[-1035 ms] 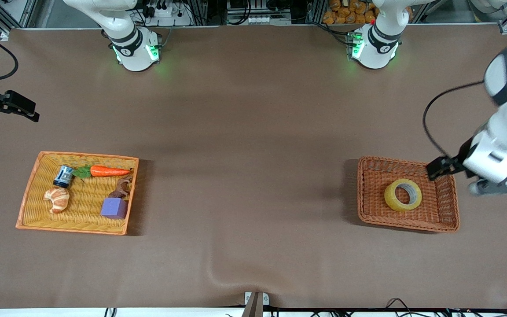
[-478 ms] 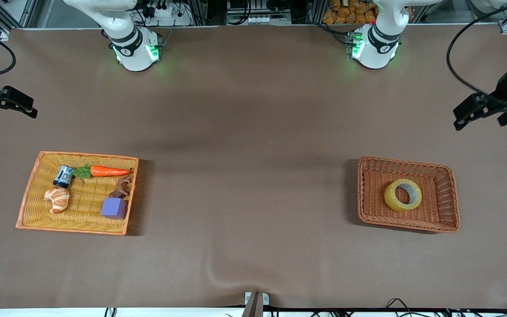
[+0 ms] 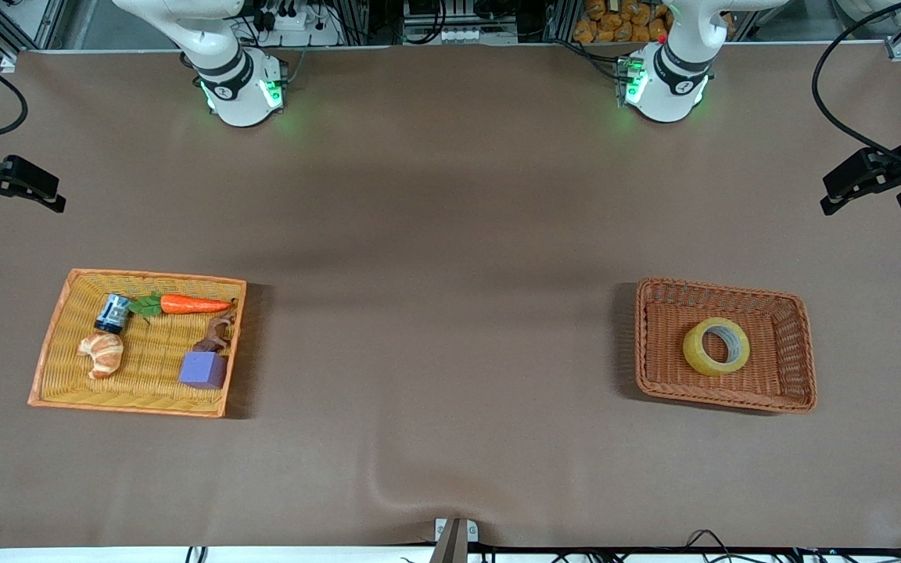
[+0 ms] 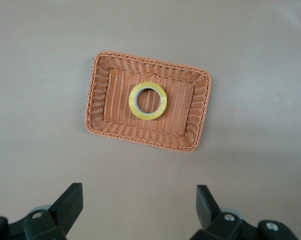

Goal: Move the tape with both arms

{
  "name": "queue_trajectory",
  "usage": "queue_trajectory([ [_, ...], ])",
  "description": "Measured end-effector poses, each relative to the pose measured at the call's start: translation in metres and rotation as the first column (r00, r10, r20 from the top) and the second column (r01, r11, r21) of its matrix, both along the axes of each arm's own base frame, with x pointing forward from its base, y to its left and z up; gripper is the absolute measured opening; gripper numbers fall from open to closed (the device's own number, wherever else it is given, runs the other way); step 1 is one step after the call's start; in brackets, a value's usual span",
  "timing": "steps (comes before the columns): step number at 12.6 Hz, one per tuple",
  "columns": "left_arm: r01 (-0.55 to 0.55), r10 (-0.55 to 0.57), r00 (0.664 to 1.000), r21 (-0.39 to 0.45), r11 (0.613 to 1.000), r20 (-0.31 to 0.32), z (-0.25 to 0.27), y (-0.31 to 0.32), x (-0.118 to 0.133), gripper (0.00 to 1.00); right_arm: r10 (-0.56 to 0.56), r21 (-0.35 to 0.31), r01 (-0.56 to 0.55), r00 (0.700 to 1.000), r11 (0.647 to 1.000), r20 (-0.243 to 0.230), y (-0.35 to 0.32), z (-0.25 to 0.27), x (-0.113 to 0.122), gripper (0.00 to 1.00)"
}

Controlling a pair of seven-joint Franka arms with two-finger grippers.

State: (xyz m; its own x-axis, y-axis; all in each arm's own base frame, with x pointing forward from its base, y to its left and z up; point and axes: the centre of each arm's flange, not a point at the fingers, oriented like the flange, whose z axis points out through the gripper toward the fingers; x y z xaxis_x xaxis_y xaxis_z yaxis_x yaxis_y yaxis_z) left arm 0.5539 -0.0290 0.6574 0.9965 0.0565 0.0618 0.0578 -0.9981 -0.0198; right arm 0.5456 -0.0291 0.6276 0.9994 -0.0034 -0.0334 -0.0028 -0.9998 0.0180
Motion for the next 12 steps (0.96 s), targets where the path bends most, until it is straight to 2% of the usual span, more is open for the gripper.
queue_trajectory([
  [5, 0.019, -0.019, 0.999, 0.002, 1.0, -0.037, -0.0036, -0.0109, -0.0044, 1.0, 0.001, 0.0, -0.001, 1.0, 1.0, 0.001, 0.0003, 0.0001, 0.0001, 1.0],
  [12, 0.018, -0.018, 0.999, 0.002, 1.0, -0.037, -0.0025, -0.0101, -0.0048, 1.0, 0.001, 0.0, -0.001, 1.0, 1.0, 0.004, 0.0004, 0.0004, 0.0005, 1.0],
])
